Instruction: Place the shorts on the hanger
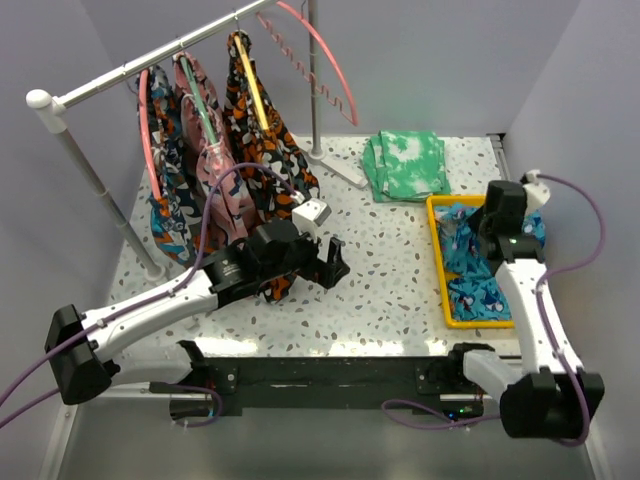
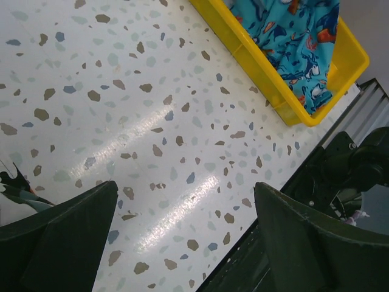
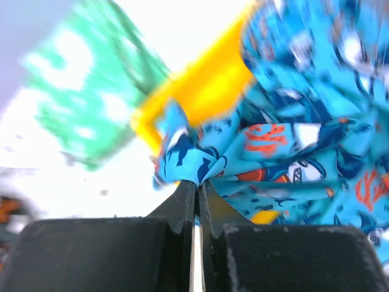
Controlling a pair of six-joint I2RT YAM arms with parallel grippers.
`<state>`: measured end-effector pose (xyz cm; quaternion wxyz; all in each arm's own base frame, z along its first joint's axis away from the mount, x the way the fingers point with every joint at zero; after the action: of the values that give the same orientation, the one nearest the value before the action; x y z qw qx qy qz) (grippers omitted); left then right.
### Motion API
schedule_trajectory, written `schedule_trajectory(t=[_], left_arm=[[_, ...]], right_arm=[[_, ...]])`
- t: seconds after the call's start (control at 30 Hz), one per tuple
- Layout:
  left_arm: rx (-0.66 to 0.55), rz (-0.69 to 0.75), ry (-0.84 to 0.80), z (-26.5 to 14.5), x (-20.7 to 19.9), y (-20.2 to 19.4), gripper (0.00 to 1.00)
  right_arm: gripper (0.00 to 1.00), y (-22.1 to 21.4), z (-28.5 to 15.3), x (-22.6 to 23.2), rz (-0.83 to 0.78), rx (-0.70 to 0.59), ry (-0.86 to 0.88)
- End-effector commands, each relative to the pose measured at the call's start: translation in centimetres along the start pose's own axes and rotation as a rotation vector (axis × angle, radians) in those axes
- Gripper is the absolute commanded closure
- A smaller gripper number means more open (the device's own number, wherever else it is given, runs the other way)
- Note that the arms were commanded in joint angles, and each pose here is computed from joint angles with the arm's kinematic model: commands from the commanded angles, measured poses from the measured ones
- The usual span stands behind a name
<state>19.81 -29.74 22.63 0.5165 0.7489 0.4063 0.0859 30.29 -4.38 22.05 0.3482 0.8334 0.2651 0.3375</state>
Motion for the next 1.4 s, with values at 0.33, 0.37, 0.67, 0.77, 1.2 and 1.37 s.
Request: schedule_trajectory(t=[0.33, 0.37, 0.67, 0.77, 1.2, 1.37], left_arm=[[-0.206, -0.064, 0.045, -2.5, -0.3, 5.7, 0.0], [-0.208, -0.062, 0.045, -2.6, -0.4, 5.8, 0.0], [-0.268, -0.06, 0.045, -4.4, -0.6, 7.7, 0.0], [-0.289, -0.069, 0.08, -5.1, -0.1, 8.2, 0.01], [-0.265, -0.122, 0.187, -3.9, 1.7, 7.1, 0.0], [-0.213, -0.112, 0.153, -2.0, 1.2, 5.9, 0.0]], right_arm=[[1.0, 16.2, -20.5, 12.1, 0.059, -0.178, 0.673], [1.0, 16.7, -21.3, 12.8, 0.059, -0.173, 0.713], [1.0, 15.3, -23.7, 18.0, 0.123, -0.035, 0.99], [1.0, 8.6, -21.2, 19.9, 0.049, 0.072, 0.947], [0.15, -7.8, -11.1, 11.1, -0.254, 0.168, 0.47], [0.07, -3.2, -6.6, 4.9, -0.224, 0.059, 0.145]])
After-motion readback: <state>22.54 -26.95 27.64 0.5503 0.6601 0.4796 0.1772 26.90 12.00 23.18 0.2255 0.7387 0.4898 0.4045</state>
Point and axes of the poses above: each gripper's point midway between its finger pads, its own z axis out along the fingers, its own x axis along the line the jaws close on, y = z × x, the point moved 2 cm from there along -z, back along the fingers, and after that the axes turned 4 degrees about z, right-handed, at the moved point
